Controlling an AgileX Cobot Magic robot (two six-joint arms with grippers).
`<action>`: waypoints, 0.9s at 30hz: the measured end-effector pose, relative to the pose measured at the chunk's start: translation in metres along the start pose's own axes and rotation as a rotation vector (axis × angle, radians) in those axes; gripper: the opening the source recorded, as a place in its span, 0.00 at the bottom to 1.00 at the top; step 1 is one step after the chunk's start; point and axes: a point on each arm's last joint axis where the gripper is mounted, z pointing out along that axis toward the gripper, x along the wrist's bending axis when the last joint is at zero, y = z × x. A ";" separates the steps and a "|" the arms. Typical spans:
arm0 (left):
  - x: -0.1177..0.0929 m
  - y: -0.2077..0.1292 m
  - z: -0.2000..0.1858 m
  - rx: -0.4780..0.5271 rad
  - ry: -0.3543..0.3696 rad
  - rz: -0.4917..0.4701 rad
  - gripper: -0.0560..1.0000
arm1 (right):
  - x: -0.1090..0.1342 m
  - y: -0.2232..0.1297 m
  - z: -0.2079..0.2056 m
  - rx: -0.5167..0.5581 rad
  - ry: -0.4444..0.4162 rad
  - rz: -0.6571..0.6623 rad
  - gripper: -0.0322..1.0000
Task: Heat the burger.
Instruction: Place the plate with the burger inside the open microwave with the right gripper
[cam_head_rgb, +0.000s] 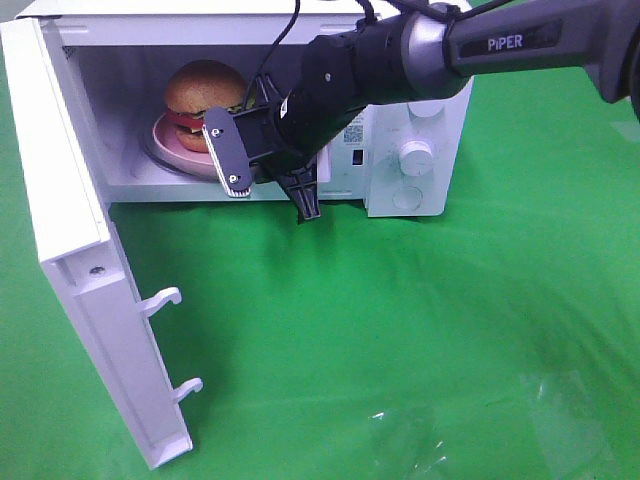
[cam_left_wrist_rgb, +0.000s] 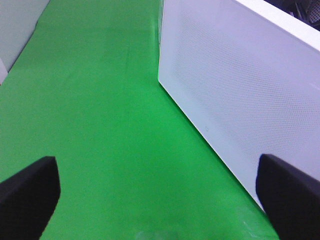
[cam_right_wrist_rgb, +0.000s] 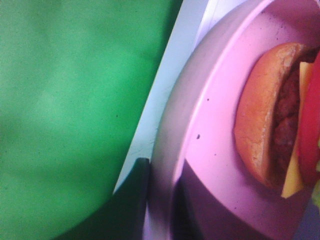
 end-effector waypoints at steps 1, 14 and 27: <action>0.000 0.000 0.000 0.000 0.000 0.000 0.99 | 0.000 0.000 0.000 0.000 0.000 0.000 0.13; 0.000 0.000 0.000 0.000 0.000 0.000 0.99 | 0.000 0.000 0.003 -0.002 -0.018 -0.002 0.16; 0.000 0.000 0.000 0.000 0.000 0.000 0.99 | -0.004 0.000 0.003 -0.007 -0.058 -0.002 0.47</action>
